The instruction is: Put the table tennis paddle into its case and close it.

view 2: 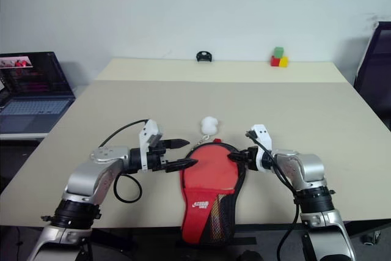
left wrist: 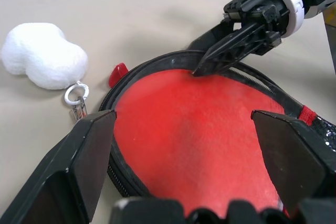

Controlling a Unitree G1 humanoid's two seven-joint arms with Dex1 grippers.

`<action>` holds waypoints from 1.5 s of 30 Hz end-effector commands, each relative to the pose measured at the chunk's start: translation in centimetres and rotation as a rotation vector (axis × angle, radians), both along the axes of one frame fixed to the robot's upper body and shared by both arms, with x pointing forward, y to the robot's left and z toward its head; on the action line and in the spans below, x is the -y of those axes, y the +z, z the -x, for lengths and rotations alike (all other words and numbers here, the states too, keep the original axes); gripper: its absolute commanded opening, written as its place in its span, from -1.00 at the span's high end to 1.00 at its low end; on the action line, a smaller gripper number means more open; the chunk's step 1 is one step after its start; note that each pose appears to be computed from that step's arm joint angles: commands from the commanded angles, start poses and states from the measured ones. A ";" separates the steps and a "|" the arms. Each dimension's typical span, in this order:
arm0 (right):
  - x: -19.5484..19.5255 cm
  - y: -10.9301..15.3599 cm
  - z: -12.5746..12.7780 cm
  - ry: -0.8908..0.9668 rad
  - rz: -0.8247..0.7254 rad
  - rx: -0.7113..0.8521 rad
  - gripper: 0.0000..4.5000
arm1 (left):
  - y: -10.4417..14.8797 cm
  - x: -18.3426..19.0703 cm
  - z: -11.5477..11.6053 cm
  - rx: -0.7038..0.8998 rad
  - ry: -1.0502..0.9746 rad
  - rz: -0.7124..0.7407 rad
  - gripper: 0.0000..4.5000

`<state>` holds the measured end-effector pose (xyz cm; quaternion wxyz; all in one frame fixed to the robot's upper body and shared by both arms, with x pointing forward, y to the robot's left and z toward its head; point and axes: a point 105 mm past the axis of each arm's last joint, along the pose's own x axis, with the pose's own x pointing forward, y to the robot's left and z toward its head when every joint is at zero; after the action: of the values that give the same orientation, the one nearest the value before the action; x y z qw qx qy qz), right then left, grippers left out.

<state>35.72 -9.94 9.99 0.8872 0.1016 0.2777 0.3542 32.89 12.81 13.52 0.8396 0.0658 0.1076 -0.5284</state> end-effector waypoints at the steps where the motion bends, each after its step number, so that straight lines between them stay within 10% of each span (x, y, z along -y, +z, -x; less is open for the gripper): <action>1: 1.9 1.7 -0.6 -0.075 -0.023 0.054 -0.83 | 1.0 0.6 0.4 0.044 -0.033 0.010 -1.00; 23: 2.9 10.8 1.4 -0.012 -0.158 0.304 -0.99 | -4.4 5.2 -0.9 0.030 -0.122 -0.091 -1.00; 45: -8.3 9.6 -9.2 0.010 0.028 0.381 -0.99 | -5.1 4.5 -0.5 0.060 -0.062 -0.072 -1.00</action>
<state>44.40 -2.26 18.05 0.9182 0.0333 0.1462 0.3666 33.53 7.68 8.87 0.8176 0.1169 0.0874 -0.5570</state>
